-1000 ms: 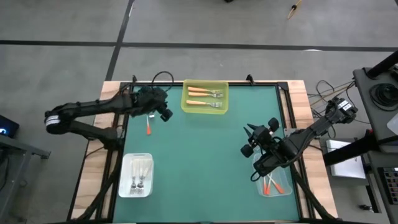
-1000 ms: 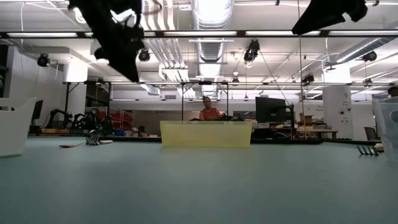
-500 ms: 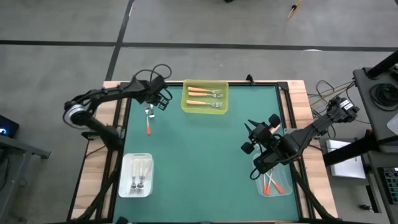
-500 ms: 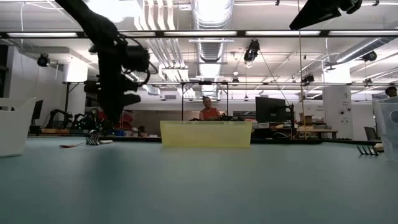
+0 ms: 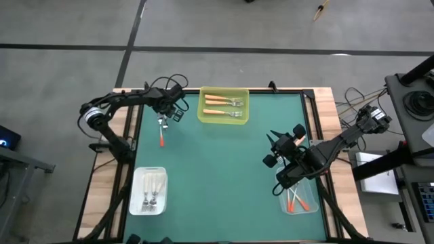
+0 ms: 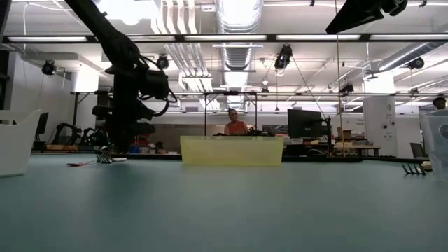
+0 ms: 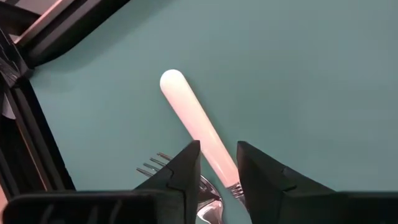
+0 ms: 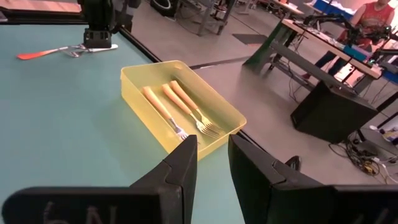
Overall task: Sort silverware by color (type)
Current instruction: Put the white fork into the white bin
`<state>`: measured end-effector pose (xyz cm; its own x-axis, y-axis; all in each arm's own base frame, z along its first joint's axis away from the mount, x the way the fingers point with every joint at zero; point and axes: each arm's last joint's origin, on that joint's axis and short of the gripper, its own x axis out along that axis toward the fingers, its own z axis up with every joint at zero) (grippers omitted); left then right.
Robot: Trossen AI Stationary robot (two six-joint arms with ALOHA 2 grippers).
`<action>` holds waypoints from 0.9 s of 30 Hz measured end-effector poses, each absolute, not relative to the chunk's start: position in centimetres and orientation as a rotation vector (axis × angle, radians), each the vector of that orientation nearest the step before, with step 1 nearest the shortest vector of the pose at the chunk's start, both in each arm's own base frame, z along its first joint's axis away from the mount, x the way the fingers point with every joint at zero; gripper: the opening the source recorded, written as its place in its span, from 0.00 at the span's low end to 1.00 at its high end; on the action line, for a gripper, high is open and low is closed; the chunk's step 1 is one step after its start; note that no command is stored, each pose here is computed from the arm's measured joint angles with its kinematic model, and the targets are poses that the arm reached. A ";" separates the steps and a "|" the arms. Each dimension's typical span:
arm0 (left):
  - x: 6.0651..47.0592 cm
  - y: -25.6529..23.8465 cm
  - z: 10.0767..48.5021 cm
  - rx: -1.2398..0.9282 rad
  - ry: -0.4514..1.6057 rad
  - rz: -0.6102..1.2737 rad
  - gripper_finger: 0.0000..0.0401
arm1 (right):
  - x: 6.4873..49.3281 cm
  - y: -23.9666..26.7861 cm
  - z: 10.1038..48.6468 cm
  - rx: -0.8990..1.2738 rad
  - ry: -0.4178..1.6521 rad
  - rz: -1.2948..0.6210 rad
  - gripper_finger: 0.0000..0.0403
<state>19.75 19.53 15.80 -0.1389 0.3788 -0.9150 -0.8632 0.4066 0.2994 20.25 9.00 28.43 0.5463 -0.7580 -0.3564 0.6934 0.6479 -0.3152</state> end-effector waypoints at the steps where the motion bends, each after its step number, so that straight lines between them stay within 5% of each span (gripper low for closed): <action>1: 19.7 19.5 15.8 -0.493 1.299 1.152 0.23 | 20.2 9.0 28.4 -0.143 0.492 -0.864 0.20; 10: 19.7 19.9 15.8 -0.488 1.272 1.157 0.32 | 20.2 9.0 28.4 -0.146 0.494 -0.864 0.20; 27: 18.8 21.3 15.8 -0.576 1.200 1.207 0.32 | 20.1 8.9 28.0 -0.163 0.506 -0.864 0.20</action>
